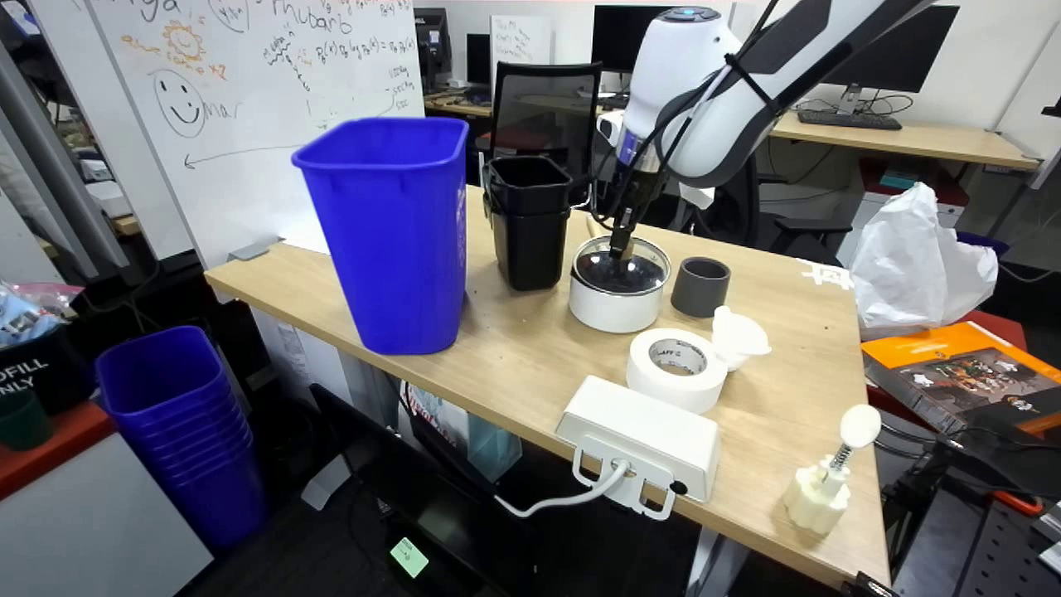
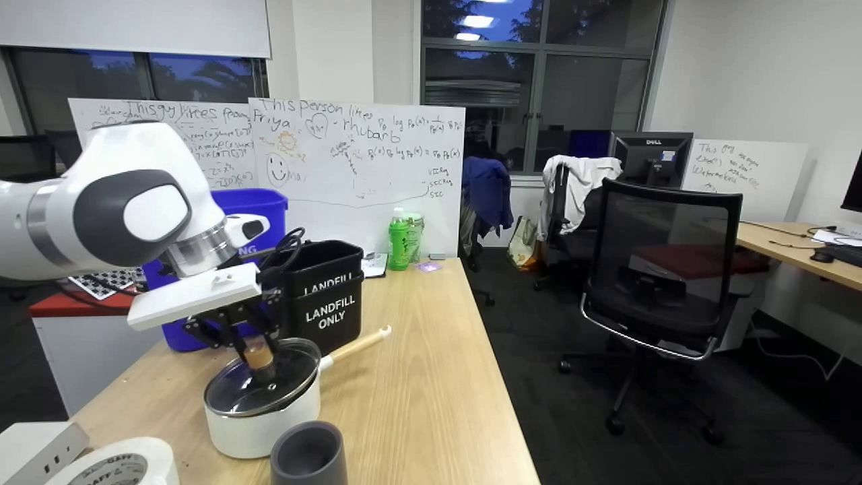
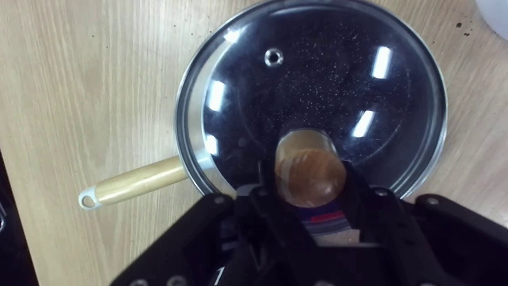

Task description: Pick up the lid and put it on the pot

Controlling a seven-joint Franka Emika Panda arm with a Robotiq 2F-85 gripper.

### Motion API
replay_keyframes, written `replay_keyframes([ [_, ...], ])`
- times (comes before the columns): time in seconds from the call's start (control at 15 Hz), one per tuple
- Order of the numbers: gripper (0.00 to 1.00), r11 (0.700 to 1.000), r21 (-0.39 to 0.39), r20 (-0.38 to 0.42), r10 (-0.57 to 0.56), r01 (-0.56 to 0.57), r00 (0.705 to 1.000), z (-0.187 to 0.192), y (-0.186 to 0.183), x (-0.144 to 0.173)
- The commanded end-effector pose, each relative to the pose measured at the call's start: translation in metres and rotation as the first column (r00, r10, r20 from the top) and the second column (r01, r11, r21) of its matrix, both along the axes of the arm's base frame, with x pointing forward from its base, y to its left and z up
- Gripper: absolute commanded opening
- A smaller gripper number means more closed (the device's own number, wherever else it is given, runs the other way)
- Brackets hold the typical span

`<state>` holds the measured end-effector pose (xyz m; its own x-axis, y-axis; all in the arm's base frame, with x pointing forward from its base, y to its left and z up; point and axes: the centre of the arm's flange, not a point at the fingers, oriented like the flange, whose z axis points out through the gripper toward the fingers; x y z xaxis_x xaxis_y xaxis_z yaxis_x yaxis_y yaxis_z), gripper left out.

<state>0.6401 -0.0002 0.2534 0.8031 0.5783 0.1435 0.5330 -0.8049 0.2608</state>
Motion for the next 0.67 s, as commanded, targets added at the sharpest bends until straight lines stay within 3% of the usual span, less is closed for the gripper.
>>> replay_keyframes([
  [0.0,0.69,0.998,0.032,-0.049,-0.047,0.048,0.998,-0.0014,-0.0006,-0.0039],
  [0.07,0.49,1.000,0.013,-0.021,-0.021,0.022,1.000,-0.0026,-0.0004,-0.0017],
  [0.27,0.68,0.999,0.021,-0.034,-0.031,0.032,0.999,-0.0039,0.0009,-0.0027],
  [0.33,0.93,0.999,0.021,-0.034,-0.032,0.032,0.999,-0.0039,0.0009,-0.0028],
  [0.53,0.99,1.000,0.015,-0.032,-0.026,0.027,0.999,-0.0041,0.0009,-0.0032],
  [0.6,0.91,1.000,0.012,-0.034,-0.021,0.021,0.999,-0.0045,0.0007,-0.0041],
])
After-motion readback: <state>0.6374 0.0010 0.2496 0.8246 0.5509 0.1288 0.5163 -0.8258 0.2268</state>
